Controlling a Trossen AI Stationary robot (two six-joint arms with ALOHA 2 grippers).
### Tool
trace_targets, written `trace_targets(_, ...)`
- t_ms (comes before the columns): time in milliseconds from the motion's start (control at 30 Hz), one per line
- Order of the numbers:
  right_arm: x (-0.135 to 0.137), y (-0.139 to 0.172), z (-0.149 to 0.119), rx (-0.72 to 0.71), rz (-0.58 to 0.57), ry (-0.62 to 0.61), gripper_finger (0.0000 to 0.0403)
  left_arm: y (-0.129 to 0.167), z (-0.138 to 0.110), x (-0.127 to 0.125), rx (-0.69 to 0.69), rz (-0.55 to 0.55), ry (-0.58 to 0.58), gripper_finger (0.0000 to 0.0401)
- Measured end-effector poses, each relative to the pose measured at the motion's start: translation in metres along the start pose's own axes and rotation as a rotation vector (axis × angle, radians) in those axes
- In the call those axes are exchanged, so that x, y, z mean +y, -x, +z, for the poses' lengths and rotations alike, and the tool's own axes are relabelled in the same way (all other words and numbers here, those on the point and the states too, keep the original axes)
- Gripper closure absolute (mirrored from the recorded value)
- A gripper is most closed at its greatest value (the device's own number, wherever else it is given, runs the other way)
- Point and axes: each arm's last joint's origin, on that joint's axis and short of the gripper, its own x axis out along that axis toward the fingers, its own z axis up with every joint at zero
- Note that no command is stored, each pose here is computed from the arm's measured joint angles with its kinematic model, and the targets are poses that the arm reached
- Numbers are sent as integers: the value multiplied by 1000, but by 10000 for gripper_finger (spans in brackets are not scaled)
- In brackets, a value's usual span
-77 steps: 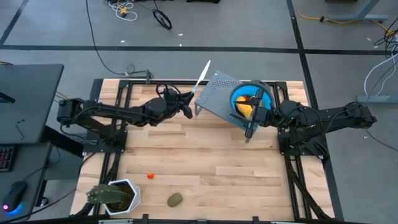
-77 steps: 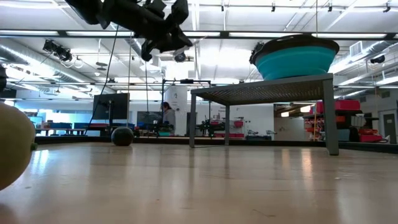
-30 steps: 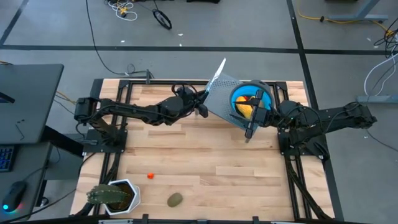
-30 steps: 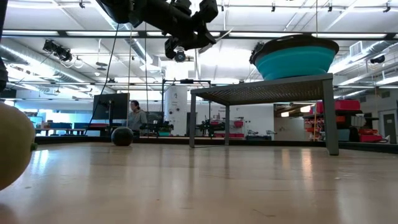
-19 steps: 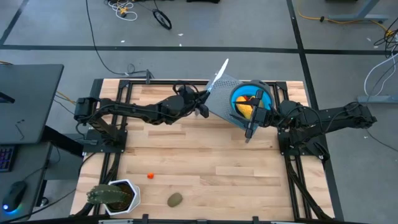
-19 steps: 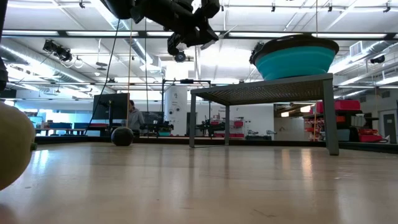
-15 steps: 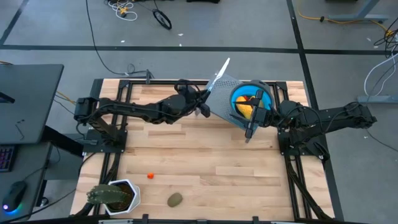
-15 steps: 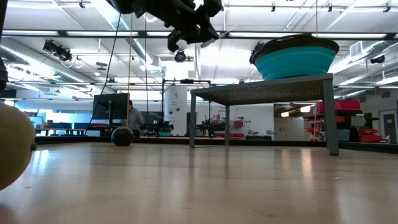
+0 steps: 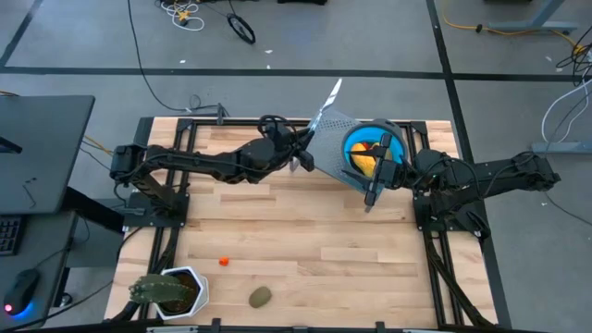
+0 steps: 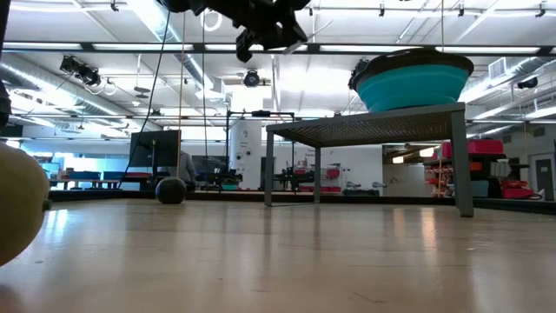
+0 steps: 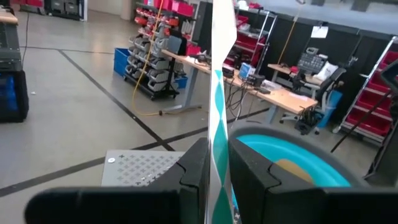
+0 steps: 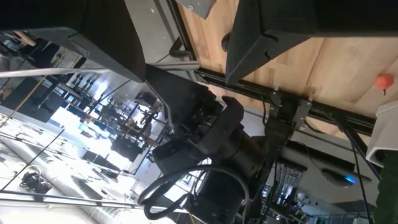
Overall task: Pick & Place Fruit
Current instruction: Put the blue patterned knife on the shelf
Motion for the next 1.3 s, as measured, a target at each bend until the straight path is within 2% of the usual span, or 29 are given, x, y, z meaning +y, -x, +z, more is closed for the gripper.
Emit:
trace_targets(400, -2, 2, 1, -9, -5, 11, 170, -6, 2, 9, 2, 24, -22, 340)
trace_targets(767, -2, 3, 2, -10, -6, 11, 170, -13, 4, 17, 11, 3, 16, 340)
trace_targets(1033, -2, 3, 2, -10, -6, 11, 170, -16, 34, 5, -6, 0, -54, 340)
trace_targets(1300, -2, 3, 1, -7, -4, 12, 170, -18, 40, 7, 21, 41, -83, 340)
